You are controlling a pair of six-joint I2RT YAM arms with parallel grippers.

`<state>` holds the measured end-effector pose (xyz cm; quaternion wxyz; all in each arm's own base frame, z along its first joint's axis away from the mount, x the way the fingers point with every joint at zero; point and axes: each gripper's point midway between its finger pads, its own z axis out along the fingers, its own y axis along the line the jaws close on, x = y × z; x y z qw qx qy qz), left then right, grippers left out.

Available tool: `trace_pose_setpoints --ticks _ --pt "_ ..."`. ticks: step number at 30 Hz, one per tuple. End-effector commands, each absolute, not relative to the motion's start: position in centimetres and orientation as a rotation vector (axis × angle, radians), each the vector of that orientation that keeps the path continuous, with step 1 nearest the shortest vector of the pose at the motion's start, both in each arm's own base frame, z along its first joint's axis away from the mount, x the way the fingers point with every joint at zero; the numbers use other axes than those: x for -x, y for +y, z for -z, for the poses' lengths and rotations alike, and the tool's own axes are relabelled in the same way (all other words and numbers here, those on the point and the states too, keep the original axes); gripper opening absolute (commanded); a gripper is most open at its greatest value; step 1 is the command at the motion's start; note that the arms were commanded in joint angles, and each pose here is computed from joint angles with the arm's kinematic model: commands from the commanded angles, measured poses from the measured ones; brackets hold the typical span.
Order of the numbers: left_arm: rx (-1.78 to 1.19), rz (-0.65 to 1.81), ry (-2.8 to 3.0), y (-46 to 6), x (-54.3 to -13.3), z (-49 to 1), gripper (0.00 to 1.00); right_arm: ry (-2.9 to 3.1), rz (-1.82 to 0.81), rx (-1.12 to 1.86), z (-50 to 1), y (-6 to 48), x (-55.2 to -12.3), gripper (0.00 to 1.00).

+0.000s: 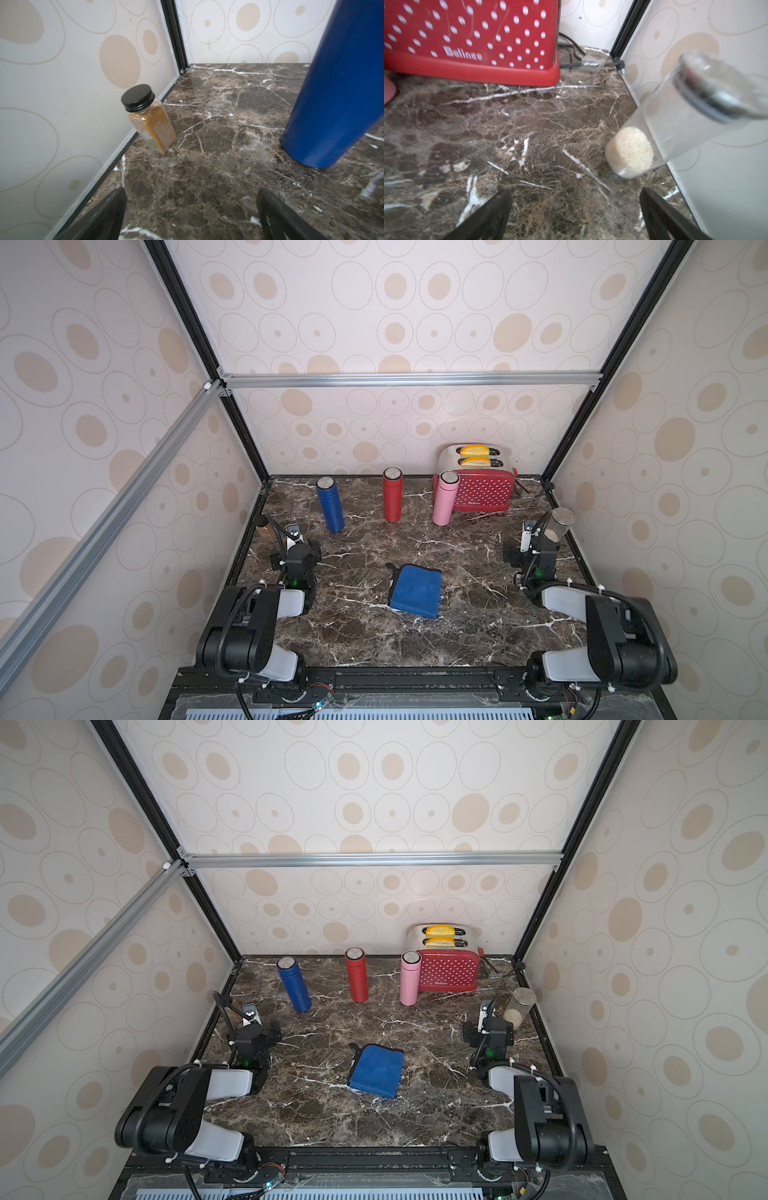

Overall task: Wipe the surface of the thermos
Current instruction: Pick up the thermos from the center of the board.

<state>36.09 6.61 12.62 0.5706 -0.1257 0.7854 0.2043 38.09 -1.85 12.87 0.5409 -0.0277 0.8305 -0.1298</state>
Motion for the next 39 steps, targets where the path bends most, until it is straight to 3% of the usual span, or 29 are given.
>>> trace_pose_setpoints --ticks 1,7,13,22,30,39 --pt "0.347 -0.494 1.760 7.3 -35.5 -19.2 0.99 1.983 0.292 0.021 -16.4 -2.0 -37.1 1.00" --pt "0.319 -0.425 1.729 6.5 -34.9 -30.0 0.99 2.062 0.252 0.068 -19.6 1.0 -35.2 1.00" --pt "0.168 -0.271 1.861 3.2 -39.2 -35.6 0.99 2.153 0.171 0.256 -20.3 8.0 -33.1 1.00" --pt "-0.035 -0.102 2.138 -1.3 -47.4 -33.5 0.99 2.313 0.035 0.553 -18.6 18.9 -29.1 1.00" --pt "-0.142 -0.023 2.387 -3.4 -49.2 -28.9 0.99 2.395 0.025 0.789 -16.0 26.3 -26.2 1.00" --pt "-0.210 -0.003 2.500 -4.7 -49.7 -25.4 0.99 2.444 -0.029 0.847 -13.3 29.6 -24.9 1.00"
